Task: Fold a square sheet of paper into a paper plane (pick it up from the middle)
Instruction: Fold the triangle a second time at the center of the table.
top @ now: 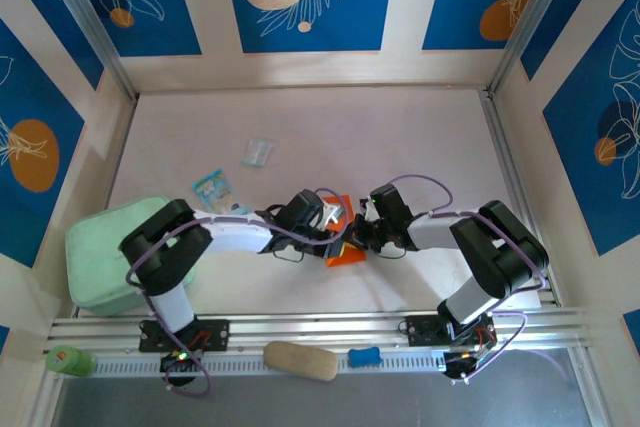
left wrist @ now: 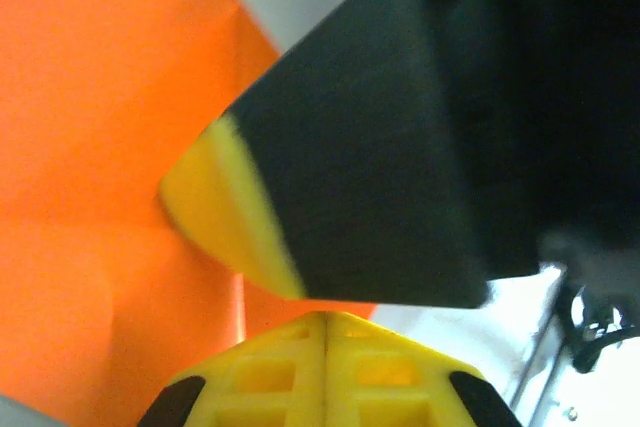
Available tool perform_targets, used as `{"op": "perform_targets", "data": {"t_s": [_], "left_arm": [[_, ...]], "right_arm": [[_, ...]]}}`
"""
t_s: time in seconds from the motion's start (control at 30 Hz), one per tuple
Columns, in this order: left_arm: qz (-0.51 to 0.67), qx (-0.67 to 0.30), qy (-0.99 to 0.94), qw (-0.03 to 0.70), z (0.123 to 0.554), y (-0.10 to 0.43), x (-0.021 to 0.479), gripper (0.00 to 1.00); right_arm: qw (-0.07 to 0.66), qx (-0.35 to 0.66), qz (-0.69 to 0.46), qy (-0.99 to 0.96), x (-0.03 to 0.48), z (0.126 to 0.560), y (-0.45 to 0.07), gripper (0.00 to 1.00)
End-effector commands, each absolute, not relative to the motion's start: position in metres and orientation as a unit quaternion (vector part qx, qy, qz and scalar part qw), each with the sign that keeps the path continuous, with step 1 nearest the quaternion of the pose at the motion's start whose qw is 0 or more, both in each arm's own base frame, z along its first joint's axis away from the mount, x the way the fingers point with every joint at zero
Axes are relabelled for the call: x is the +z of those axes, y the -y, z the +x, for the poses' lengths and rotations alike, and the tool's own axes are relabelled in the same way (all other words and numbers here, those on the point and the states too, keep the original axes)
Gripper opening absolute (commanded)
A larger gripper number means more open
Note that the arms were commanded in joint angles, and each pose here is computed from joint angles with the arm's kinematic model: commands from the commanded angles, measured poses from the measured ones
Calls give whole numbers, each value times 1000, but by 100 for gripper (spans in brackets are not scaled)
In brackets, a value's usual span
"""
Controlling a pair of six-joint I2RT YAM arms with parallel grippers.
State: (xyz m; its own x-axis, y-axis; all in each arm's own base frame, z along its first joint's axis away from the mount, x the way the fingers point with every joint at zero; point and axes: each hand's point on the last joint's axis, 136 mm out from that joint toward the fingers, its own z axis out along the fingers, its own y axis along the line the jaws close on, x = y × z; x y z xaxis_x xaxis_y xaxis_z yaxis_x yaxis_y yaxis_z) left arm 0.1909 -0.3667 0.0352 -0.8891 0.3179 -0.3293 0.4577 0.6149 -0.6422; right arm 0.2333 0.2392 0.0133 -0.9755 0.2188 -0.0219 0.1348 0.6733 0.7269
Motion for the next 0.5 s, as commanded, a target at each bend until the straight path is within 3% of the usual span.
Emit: {"op": "perform_targets", "data": {"t_s": [0.0, 0.27, 0.47], "left_arm": [[218, -370, -902, 39, 169, 351, 8, 4], [182, -356, -917, -2, 129, 306, -21, 4], [204, -367, -907, 15, 128, 306, 0, 4]], "right_arm": [[26, 345, 123, -930, -8, 220, -222, 0], [29, 346, 125, -930, -5, 222, -220, 0], [30, 346, 125, -929, -4, 222, -220, 0]]}}
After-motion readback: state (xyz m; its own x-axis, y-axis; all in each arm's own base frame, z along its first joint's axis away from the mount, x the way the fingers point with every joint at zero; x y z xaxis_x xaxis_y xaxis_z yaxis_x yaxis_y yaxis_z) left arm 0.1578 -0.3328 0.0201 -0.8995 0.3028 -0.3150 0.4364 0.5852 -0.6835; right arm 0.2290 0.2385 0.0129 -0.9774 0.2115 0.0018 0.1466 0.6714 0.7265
